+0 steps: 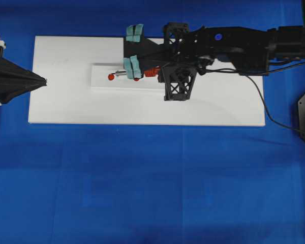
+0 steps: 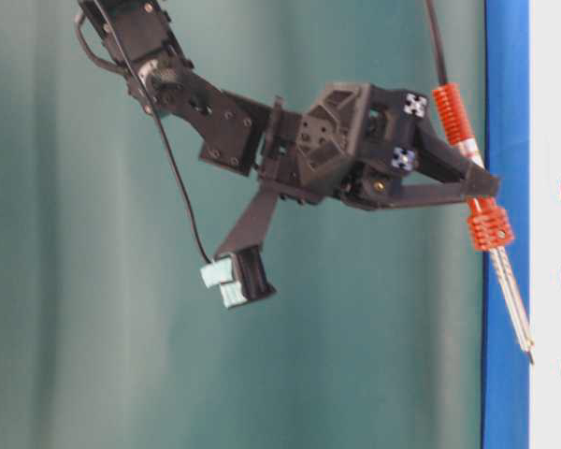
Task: Touch the tip of the soldering iron to the mark.
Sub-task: 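Move the iron left and lower its tip onto the left red dot, then hold the iron tip against the left red dot, then raise the iron and shift it right above the middle dot, then lower the iron tip onto the middle red dot and hold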
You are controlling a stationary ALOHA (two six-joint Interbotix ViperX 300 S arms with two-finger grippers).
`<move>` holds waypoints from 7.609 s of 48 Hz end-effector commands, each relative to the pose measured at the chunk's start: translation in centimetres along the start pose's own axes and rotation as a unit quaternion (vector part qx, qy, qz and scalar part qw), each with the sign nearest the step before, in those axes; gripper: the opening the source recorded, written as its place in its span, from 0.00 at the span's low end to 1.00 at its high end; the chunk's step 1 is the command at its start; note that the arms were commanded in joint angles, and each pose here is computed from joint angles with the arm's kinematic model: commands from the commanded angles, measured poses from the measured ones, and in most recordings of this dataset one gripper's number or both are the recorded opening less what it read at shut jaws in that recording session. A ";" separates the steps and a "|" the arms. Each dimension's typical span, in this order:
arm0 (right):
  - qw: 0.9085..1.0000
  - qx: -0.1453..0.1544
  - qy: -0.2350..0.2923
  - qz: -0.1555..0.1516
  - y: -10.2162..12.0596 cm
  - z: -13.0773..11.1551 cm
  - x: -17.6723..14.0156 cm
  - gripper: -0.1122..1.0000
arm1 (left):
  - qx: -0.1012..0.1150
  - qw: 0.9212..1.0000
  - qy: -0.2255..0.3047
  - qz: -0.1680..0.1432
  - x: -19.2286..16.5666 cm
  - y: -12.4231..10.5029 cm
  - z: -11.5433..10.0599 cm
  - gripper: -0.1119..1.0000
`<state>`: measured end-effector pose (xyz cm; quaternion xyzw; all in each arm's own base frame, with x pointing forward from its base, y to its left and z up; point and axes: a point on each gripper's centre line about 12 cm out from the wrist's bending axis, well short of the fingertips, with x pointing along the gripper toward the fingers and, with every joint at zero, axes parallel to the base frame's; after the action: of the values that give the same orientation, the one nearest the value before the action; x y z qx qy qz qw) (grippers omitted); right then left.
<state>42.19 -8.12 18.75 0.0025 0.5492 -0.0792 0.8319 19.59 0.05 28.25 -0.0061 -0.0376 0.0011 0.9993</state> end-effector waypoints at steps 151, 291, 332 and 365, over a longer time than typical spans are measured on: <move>0.999 0.006 -0.040 -0.008 -0.8 1.8 -3.9 0.16 | -0.001 1.000 -0.004 0.001 0.1 0.0 0.3 0.12; 0.999 0.006 0.050 -0.007 -1.1 -4.6 -1.0 0.16 | -0.001 1.000 -0.004 0.001 0.1 0.0 0.3 0.12; 0.998 0.004 0.055 -0.006 -1.1 -4.7 -0.6 0.16 | -0.001 1.000 -0.005 0.001 0.1 0.0 0.3 0.12; 0.998 0.004 0.056 -0.006 -1.1 -4.8 -0.6 0.16 | -0.001 1.000 -0.005 0.001 0.1 0.0 0.3 0.12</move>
<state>37.30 -8.59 16.78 0.0075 0.6041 -0.0855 0.7923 19.54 0.05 28.08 -0.0069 -0.0353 0.0010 0.9994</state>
